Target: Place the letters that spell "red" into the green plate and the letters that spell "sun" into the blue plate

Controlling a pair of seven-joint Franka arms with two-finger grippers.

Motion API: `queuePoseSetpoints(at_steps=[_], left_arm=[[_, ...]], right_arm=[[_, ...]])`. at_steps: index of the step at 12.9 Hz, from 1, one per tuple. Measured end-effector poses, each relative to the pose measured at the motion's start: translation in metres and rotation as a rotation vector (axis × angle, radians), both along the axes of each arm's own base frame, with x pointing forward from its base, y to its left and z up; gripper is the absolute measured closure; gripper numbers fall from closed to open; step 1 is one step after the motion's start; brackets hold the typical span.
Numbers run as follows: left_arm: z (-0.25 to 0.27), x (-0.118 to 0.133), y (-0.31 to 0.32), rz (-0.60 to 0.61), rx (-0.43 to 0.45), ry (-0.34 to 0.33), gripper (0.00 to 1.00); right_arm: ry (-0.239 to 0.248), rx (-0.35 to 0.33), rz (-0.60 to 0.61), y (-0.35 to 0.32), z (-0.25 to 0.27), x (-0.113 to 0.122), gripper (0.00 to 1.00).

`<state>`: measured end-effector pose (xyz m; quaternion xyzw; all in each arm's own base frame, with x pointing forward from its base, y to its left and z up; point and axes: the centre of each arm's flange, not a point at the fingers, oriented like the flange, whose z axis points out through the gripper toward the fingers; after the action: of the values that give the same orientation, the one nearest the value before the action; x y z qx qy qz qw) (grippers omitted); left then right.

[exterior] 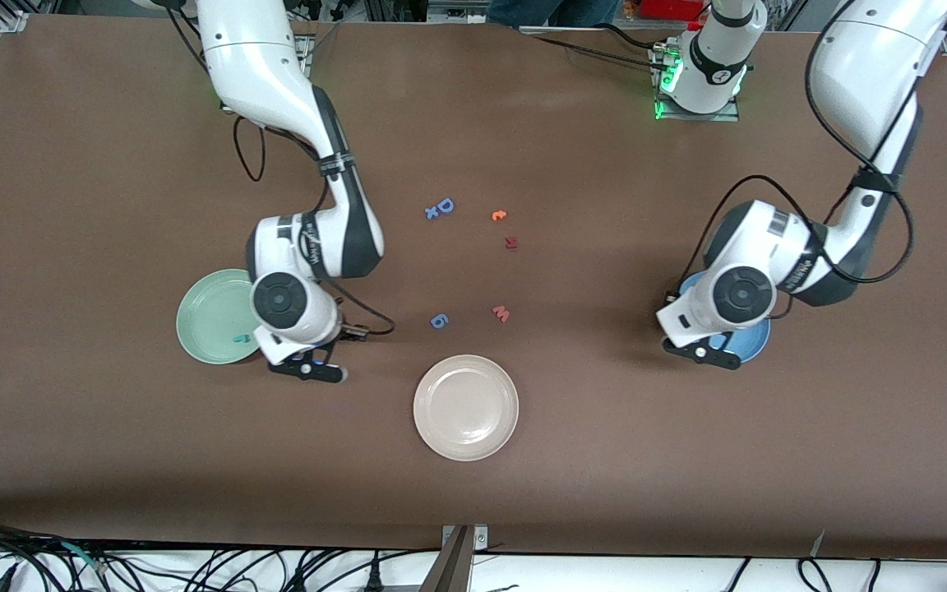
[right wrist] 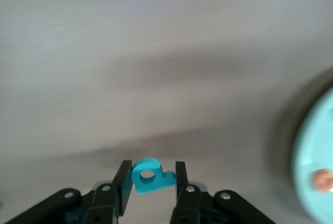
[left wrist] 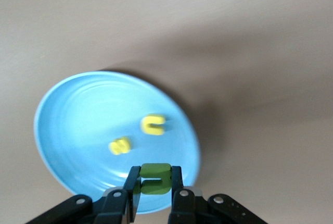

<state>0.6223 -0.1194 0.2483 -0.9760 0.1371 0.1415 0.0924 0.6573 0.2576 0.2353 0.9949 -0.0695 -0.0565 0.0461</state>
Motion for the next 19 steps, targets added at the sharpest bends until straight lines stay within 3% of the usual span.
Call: queuePoseSetpoints(at_steps=[3, 4, 7, 9, 10, 15, 19], left_arm=[[-0.031, -0.007, 0.029, 0.034, -0.003, 0.061, 0.73], [-0.041, -0.01, 0.031, 0.037, -0.006, 0.079, 0.66], [-0.048, -0.011, 0.029, 0.034, -0.011, 0.089, 0.34], [-0.035, -0.004, 0.026, 0.028, -0.017, 0.063, 0.12], [-0.021, 0.001, 0.023, 0.029, -0.022, 0.045, 0.04], [0.116, 0.029, 0.019, 0.123, -0.06, 0.03, 0.0], [0.217, 0.043, 0.032, 0.194, -0.147, -0.057, 0.0]], right_arm=[[0.034, -0.029, 0.042, -0.066, 0.011, 0.017, 0.62], [0.048, -0.029, 0.055, -0.089, 0.012, 0.022, 0.62], [0.099, -0.022, 0.109, -0.163, 0.017, 0.03, 0.62], [0.172, -0.009, 0.117, -0.198, 0.019, 0.025, 0.62], [0.195, -0.005, 0.111, -0.207, 0.02, 0.022, 0.56], [0.208, -0.001, 0.115, -0.204, 0.022, 0.021, 0.02], [0.18, 0.043, 0.139, -0.177, 0.038, 0.022, 0.0]])
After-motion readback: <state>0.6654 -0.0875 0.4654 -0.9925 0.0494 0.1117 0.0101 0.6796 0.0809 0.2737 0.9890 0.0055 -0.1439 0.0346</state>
